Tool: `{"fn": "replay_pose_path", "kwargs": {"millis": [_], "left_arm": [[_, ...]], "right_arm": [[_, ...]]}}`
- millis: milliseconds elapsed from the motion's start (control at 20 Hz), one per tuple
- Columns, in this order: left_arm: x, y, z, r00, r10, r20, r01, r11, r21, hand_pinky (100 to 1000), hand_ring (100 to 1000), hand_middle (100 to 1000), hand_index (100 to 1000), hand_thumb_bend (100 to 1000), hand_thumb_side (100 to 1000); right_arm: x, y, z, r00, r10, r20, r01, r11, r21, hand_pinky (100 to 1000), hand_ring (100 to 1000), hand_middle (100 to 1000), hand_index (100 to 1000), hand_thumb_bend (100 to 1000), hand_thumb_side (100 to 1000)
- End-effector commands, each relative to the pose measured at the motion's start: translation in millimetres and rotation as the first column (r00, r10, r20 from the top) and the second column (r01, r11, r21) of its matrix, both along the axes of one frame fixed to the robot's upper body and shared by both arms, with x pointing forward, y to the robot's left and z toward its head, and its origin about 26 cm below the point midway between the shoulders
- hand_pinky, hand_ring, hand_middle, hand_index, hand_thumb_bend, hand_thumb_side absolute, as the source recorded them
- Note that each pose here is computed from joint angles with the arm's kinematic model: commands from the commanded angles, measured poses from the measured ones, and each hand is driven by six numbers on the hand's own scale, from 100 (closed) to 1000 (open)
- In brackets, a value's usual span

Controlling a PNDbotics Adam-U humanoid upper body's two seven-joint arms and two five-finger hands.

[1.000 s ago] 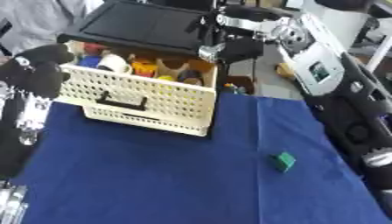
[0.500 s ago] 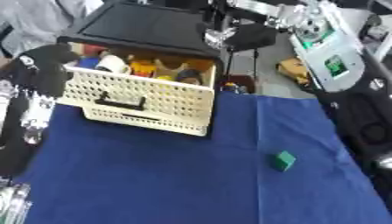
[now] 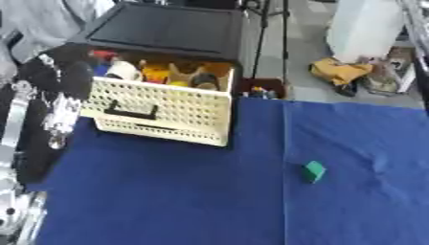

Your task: Pick up objects from table and place into drawer.

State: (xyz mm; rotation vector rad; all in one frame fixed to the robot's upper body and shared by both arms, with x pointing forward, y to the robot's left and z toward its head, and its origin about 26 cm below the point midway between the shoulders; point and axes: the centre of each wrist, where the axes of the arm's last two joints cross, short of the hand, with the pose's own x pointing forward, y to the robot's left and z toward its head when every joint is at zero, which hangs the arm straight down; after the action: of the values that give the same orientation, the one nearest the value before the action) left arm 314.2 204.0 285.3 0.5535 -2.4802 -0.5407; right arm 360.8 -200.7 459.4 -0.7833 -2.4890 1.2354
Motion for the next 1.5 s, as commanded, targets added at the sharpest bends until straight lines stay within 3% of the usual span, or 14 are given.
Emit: {"fn": "replay_pose_path", "kwargs": {"millis": [50,200,250,400,550,800,950,1200,1500], "left_arm": [[-4.2,7.8,19.4,0.997,0.055,0.049,-0.060,0.993,0.105,447,483,488,681,353,913],[-2.1,9.2,31.6,0.993,0.093,0.070,-0.106,0.971,0.214,300,351,408,595,281,961],[0.2,9.1,34.6,0.992,0.105,0.073,-0.120,0.960,0.254,248,307,378,571,218,1000],[10.1,8.1,42.3,0.987,0.144,0.076,-0.163,0.912,0.377,187,258,321,550,102,1000],[21.9,8.9,47.4,0.979,0.187,0.084,-0.203,0.836,0.510,166,242,327,543,100,1000],[45.4,15.4,34.5,0.968,0.245,0.055,-0.213,0.682,0.700,163,241,371,573,100,1000],[52.5,22.4,31.5,0.961,0.271,0.058,-0.217,0.606,0.766,131,217,347,556,100,1000],[50.1,33.6,41.9,0.948,0.299,0.114,-0.255,0.490,0.833,100,182,290,540,100,1000],[42.4,37.0,49.4,0.935,0.313,0.168,-0.279,0.354,0.893,100,179,295,546,100,1000]], "right_arm": [[-26.3,-13.0,15.2,0.995,-0.019,0.095,0.012,0.997,0.079,275,549,569,831,100,676],[-40.9,-21.2,13.3,0.990,-0.050,0.134,0.028,0.987,0.160,279,552,569,830,100,752],[-43.5,-22.3,11.0,0.989,-0.059,0.137,0.033,0.983,0.181,281,552,568,830,100,770],[-47.3,-24.2,5.0,0.988,-0.085,0.133,0.052,0.970,0.236,282,551,564,825,100,801],[-50.1,-23.4,-1.4,0.987,-0.103,0.125,0.064,0.957,0.284,283,550,561,825,100,822],[-47.7,-20.2,-11.5,0.984,-0.125,0.129,0.076,0.941,0.330,288,552,561,823,100,839],[-44.0,-20.2,-16.5,0.982,-0.135,0.132,0.080,0.931,0.355,289,553,559,821,100,846],[-34.2,-21.6,-26.7,0.979,-0.157,0.132,0.095,0.915,0.392,292,552,555,819,100,860],[-26.0,-24.5,-35.3,0.978,-0.172,0.121,0.109,0.905,0.412,294,551,552,819,100,879]]}}
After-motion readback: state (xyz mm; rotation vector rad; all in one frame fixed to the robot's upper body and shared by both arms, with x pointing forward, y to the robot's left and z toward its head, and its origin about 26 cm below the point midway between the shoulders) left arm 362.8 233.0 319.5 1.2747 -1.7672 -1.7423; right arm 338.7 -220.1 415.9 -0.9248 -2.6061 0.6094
